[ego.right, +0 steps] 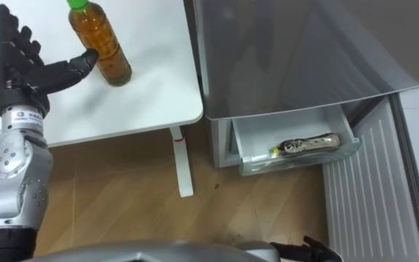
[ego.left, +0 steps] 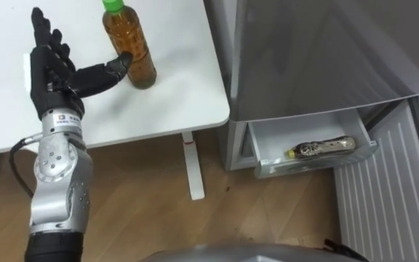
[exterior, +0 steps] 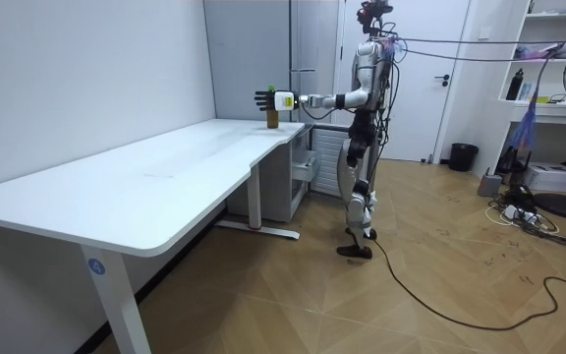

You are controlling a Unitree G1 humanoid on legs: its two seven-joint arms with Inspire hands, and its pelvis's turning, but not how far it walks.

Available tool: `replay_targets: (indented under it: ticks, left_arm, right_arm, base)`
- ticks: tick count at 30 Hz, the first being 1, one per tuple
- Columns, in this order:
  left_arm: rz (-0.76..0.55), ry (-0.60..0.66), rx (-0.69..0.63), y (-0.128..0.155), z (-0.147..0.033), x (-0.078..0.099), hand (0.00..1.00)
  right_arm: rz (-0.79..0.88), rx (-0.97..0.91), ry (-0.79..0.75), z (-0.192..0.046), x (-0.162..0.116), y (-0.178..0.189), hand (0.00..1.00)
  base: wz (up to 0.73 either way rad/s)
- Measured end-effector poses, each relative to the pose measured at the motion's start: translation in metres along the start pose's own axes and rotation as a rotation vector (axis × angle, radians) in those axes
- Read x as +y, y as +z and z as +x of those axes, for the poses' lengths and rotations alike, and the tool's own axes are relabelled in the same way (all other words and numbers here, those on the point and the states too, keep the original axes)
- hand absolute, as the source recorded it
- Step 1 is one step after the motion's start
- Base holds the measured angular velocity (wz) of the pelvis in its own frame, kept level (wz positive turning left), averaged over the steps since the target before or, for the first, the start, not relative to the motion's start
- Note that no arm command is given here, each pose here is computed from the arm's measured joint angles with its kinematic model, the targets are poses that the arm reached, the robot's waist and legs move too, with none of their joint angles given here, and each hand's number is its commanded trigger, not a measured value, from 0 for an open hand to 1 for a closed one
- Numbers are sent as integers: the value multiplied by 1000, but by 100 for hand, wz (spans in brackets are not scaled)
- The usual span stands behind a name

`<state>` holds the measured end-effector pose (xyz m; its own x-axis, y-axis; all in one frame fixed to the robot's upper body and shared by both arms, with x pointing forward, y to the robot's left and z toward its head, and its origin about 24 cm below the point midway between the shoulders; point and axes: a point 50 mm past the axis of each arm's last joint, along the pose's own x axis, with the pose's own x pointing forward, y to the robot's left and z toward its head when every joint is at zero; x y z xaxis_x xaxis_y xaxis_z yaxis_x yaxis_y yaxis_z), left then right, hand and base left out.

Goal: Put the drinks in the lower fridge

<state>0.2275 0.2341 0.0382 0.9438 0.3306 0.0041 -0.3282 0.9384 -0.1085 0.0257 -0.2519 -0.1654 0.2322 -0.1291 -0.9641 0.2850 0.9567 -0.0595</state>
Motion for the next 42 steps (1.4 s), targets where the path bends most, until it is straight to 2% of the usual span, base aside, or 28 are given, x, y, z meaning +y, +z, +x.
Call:
replay_targets:
  ticks: [4,16,23,29,36,42]
  left_arm:
    - [25,-19,25,-2,8,4,0]
    - [-50,-21,25,8,31,8,0]
    - [-106,-13,96,-1,39,8,0]
    - [-133,-19,93,2,43,8,0]
    - [-128,-96,69,10,53,2,0]
    - [-117,-169,117,4,53,2,0]
  right_arm:
    - [-22,11,-11,0,-1,-2,0]
    - [-128,63,-26,-2,-9,-6,0]
    - [-147,91,-38,-3,-12,-7,0]
    - [-170,103,-42,-3,-14,-10,0]
    - [-237,131,-42,-4,-15,-13,0]
    - [-256,182,-41,-6,-19,-19,0]
  base:
    - [-3]
    - [-1]
    - [0]
    - [-4]
    - [-3]
    - [-5]
